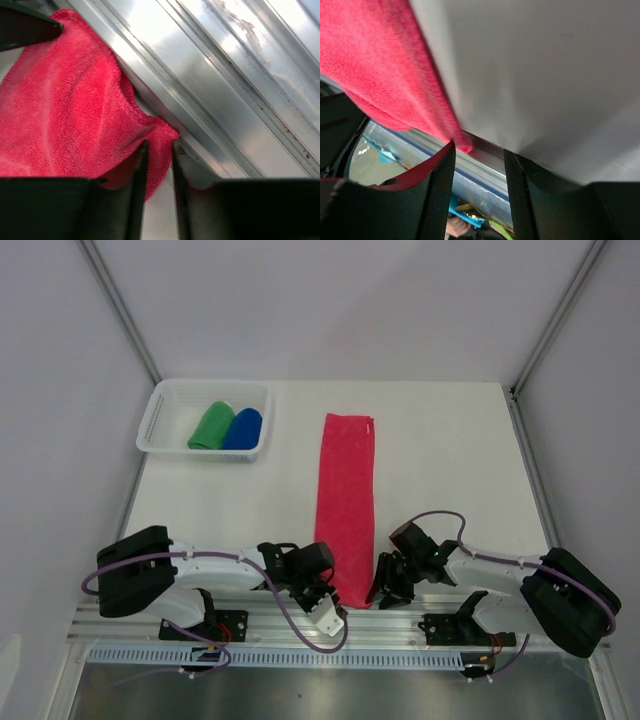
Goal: Roll the towels
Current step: Fold the towel
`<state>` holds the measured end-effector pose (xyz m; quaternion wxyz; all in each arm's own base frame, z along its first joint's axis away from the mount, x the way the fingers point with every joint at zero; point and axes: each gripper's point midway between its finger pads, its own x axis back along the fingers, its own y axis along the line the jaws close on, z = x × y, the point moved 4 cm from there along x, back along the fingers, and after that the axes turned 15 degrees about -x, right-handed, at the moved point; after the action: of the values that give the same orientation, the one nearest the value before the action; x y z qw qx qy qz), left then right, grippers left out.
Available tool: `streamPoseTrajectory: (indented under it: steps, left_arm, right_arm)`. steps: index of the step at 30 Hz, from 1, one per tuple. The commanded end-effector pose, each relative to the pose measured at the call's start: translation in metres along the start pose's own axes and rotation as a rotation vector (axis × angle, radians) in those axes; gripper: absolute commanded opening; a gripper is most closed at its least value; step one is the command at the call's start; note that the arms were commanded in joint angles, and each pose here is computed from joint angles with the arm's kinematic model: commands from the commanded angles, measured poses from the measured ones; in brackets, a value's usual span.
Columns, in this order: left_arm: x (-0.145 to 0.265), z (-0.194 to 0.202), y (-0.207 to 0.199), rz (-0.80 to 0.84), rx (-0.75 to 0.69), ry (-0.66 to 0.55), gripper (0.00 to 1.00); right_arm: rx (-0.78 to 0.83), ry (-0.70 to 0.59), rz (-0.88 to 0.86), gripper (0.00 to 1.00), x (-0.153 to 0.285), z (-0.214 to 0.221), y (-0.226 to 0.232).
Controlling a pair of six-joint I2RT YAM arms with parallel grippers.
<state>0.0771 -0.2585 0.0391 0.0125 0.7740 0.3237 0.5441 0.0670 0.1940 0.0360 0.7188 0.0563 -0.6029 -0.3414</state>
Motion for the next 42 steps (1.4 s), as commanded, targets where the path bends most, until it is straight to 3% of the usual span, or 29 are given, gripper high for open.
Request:
streamPoseTrajectory:
  steps: [1,2,7,10,14,16,18,21,22,24,25,27,31,36,37,38,39,42]
  left_arm:
    - [0.004,-0.001,-0.002,-0.001,-0.014,0.006,0.36]
    - [0.005,0.001,-0.009,0.011,-0.027,0.015,0.46]
    - [0.007,0.006,-0.018,-0.011,-0.09,0.024,0.55]
    - [0.008,0.003,-0.009,-0.033,-0.06,0.021,0.56]
    - [0.003,0.01,-0.004,-0.042,-0.07,0.054,0.56]
    - [0.001,0.012,-0.003,-0.045,-0.09,0.061,0.57]
    - [-0.002,0.012,-0.002,-0.045,-0.101,0.058,0.57]
    - [-0.005,0.015,-0.003,-0.039,-0.108,0.071,0.49]
    - [-0.005,0.017,-0.003,-0.038,-0.105,0.084,0.36]
    - [-0.006,0.018,-0.002,-0.042,-0.098,0.091,0.23]
    - [-0.005,0.02,-0.001,-0.045,-0.084,0.102,0.1]
    - [-0.003,0.02,0.001,-0.051,-0.068,0.11,0.01]
    - [0.01,0.019,0.01,-0.06,0.046,0.102,0.01]
    - [0.042,0.013,0.012,-0.033,0.214,0.001,0.01]
    - [0.046,0.011,0.012,-0.023,0.247,-0.02,0.01]
    - [0.058,0.009,0.027,-0.055,0.269,-0.042,0.01]
    - [0.06,0.005,0.021,-0.013,0.319,-0.078,0.01]
    - [0.069,0.002,0.031,-0.003,0.4,-0.134,0.01]
  right_arm:
    - [0.058,-0.02,-0.047,0.47,-0.007,-0.006,0.012]
    - [0.069,-0.022,-0.07,0.47,-0.008,-0.007,0.015]
    - [0.085,-0.047,-0.082,0.46,-0.007,-0.011,0.018]
    - [0.085,-0.049,-0.08,0.38,-0.011,-0.013,0.019]
    - [0.092,-0.042,-0.089,0.18,-0.012,-0.015,0.021]
    - [0.088,-0.044,-0.104,0.15,-0.01,-0.018,0.023]
    - [0.085,-0.045,-0.128,0.08,-0.006,-0.018,0.026]
    - [0.078,-0.065,-0.151,0.01,0.004,-0.02,0.029]
    - [0.068,-0.069,-0.151,0.0,0.006,-0.021,0.028]
    - [0.065,-0.079,-0.179,0.0,0.012,-0.021,0.03]
    - [0.058,-0.081,-0.181,0.0,0.014,-0.021,0.03]
    - [0.053,-0.088,-0.191,0.0,0.017,-0.024,0.031]
    - [0.052,-0.08,-0.198,0.0,0.022,-0.026,0.034]
    - [0.081,-0.082,-0.175,0.02,0.03,-0.03,0.034]
    - [0.098,-0.084,-0.173,0.06,0.032,-0.031,0.035]
    - [0.127,-0.088,-0.186,0.2,0.037,-0.033,0.042]
    - [0.135,-0.089,-0.169,0.26,0.041,-0.033,0.04]
    - [0.249,-0.153,-0.173,0.4,0.058,-0.039,0.052]
